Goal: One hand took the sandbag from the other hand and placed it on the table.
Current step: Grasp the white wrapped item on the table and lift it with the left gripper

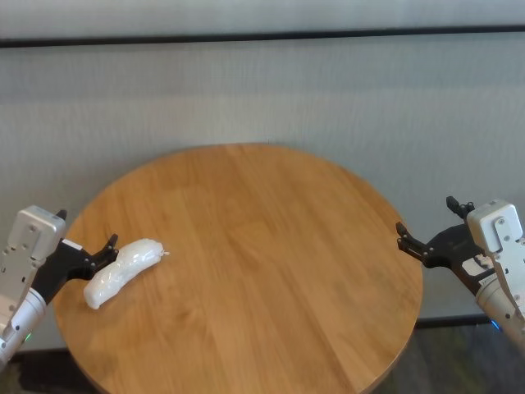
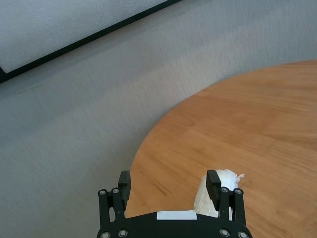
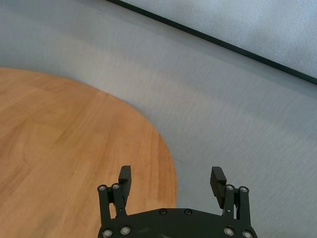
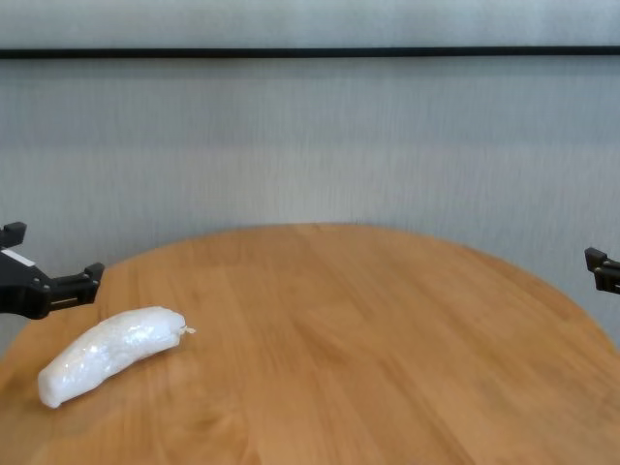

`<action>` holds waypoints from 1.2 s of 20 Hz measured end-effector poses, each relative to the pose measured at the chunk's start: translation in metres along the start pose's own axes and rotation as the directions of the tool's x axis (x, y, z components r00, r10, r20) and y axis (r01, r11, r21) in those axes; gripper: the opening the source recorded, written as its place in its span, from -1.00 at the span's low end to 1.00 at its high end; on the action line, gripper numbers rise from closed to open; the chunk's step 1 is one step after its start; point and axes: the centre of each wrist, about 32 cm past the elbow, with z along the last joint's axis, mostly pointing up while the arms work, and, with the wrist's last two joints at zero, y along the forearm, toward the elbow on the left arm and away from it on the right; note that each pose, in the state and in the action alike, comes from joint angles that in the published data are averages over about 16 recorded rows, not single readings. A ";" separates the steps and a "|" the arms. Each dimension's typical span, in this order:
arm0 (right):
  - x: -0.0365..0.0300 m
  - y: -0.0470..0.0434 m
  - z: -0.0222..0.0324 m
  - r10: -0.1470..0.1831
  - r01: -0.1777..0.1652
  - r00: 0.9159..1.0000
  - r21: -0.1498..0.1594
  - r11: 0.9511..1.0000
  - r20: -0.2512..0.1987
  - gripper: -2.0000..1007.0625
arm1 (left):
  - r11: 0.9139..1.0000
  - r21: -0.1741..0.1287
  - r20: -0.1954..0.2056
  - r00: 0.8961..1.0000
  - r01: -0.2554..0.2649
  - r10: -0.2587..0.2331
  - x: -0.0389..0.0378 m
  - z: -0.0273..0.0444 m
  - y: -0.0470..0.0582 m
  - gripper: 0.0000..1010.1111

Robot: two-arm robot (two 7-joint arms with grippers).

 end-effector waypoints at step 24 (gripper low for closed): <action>0.0000 0.0000 0.0000 0.000 0.000 1.000 0.000 1.000 0.000 1.00 | 1.000 0.001 0.000 1.000 0.003 -0.003 0.0000 0.0001 0.000 0.98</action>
